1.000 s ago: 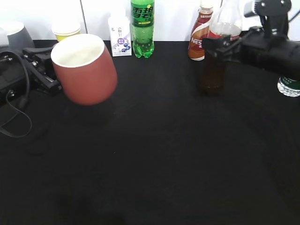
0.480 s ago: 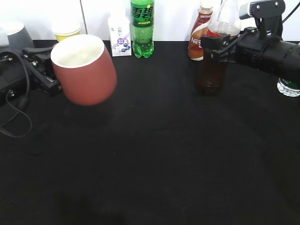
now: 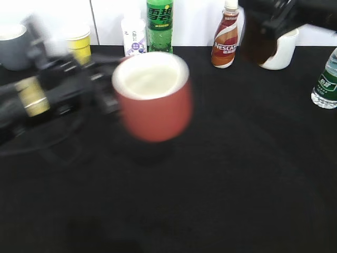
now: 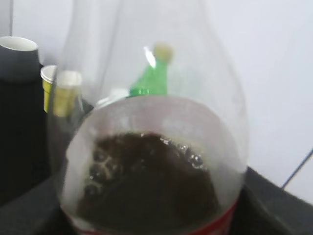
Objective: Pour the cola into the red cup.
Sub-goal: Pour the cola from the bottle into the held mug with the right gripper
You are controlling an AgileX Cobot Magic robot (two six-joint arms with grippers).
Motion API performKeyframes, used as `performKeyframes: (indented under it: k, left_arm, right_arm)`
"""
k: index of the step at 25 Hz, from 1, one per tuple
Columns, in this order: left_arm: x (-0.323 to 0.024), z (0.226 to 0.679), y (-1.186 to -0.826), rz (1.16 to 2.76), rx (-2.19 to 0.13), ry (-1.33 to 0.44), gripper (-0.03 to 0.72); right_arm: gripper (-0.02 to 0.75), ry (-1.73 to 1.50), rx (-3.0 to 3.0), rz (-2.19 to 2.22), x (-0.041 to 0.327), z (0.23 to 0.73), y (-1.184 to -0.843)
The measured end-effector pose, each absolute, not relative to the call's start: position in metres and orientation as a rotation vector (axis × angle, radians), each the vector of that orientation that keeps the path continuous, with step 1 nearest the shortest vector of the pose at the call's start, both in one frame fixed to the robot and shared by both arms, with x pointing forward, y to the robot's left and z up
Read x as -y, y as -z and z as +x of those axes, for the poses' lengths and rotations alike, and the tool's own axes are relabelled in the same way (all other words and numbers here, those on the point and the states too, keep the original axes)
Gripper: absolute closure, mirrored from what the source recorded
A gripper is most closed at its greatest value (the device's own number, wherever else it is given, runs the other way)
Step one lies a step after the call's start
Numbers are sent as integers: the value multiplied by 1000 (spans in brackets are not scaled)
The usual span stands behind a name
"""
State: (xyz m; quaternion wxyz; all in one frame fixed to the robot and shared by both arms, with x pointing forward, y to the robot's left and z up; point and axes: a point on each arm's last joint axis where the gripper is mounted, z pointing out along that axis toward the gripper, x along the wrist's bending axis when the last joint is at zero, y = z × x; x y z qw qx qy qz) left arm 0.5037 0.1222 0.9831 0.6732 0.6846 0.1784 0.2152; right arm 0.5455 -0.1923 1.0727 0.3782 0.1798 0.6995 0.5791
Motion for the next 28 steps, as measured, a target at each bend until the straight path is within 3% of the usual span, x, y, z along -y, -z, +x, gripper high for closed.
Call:
performKeyframes:
  k: [6,19,28]
  left_arm:
    - [-79,525,-1023,1555,-308,-540,618]
    - [-65,546,-1014,1558,-379,-487,618]
    - [-60,541,-1012,1585,-330,-473,618]
  right_arm:
    - [260,-1279,-1814,180,192,539,-1076]
    - [260,-779,-1646,-391,193,540,-1078]
    - [260,-670,-1598,-504,193,540,-1078]
